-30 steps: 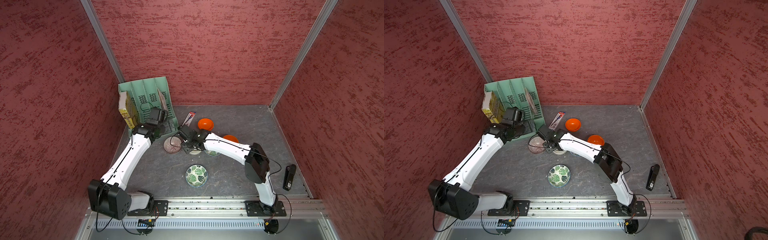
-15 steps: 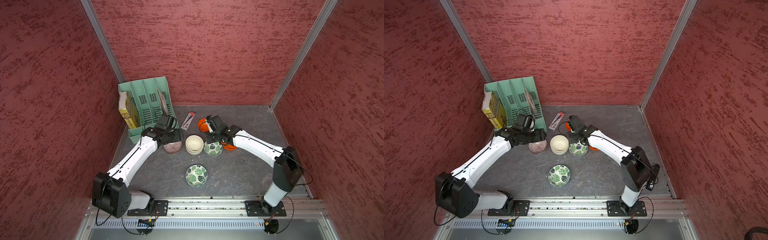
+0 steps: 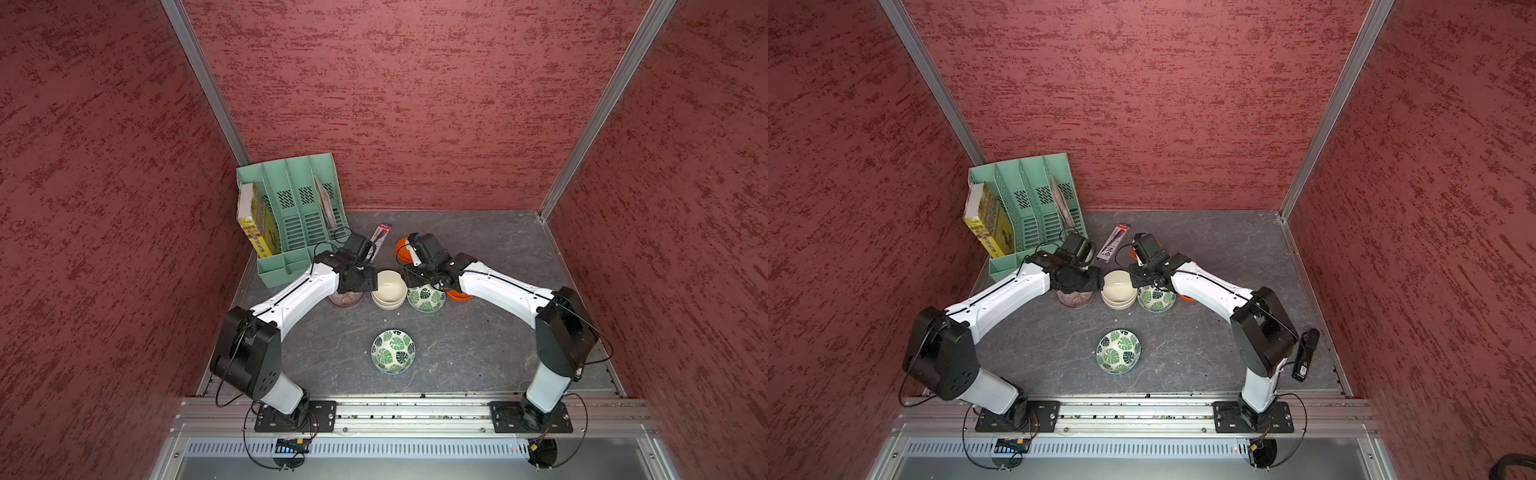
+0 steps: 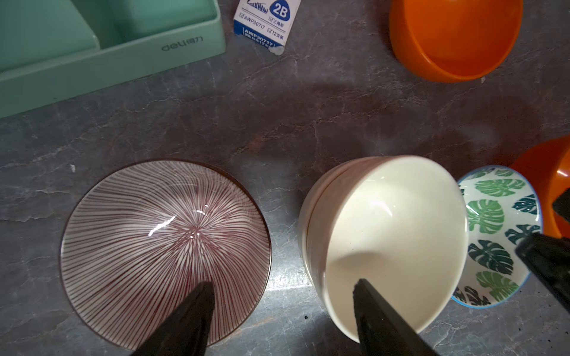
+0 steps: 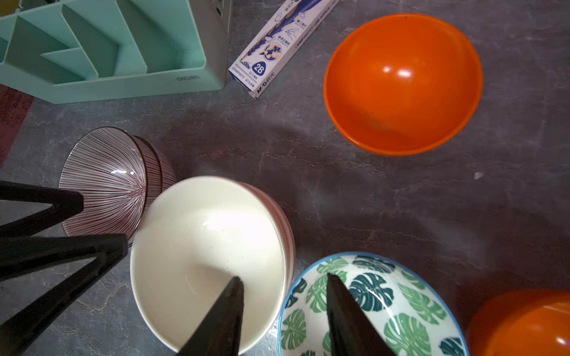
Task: Stack the bowls
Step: Place the bowl on the bowl.
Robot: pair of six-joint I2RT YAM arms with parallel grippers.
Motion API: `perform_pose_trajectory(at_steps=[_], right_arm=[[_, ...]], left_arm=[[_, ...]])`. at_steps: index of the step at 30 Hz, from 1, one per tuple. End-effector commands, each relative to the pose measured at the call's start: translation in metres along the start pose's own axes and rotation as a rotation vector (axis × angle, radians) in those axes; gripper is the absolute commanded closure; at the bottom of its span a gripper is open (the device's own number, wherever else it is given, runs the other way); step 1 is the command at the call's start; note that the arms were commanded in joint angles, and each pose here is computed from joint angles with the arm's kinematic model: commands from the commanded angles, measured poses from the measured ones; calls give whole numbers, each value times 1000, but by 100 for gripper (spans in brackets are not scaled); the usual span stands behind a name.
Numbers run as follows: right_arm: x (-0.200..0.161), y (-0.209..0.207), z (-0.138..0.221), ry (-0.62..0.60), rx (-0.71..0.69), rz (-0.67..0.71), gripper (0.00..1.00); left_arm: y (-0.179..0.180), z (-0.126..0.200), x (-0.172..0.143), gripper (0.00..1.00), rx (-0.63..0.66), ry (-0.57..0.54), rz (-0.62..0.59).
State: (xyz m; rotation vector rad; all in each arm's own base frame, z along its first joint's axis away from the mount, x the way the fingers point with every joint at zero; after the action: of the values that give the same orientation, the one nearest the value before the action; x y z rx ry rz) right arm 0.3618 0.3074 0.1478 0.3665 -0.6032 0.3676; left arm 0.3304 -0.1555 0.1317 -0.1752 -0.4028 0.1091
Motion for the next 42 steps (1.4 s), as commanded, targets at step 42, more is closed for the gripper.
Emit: perform_pose_trajectory(at_steps=[42], right_arm=[[-7, 16, -19, 10, 107, -9, 74]], left_arm=[[4, -19, 15, 37, 32, 15, 10]])
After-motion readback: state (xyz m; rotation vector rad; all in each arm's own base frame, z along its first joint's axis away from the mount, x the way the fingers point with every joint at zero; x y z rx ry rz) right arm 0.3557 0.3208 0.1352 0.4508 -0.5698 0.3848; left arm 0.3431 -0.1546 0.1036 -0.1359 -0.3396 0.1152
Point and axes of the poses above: each gripper's point midway between its finger pads, its own z axis back along the fingers, its own y axis along the line the jaws close on, x = y × z, the point moved 1 cm from there along z, back along the fingers, and after that the axes turned 4 degrees about z, right-handed, at the moved point
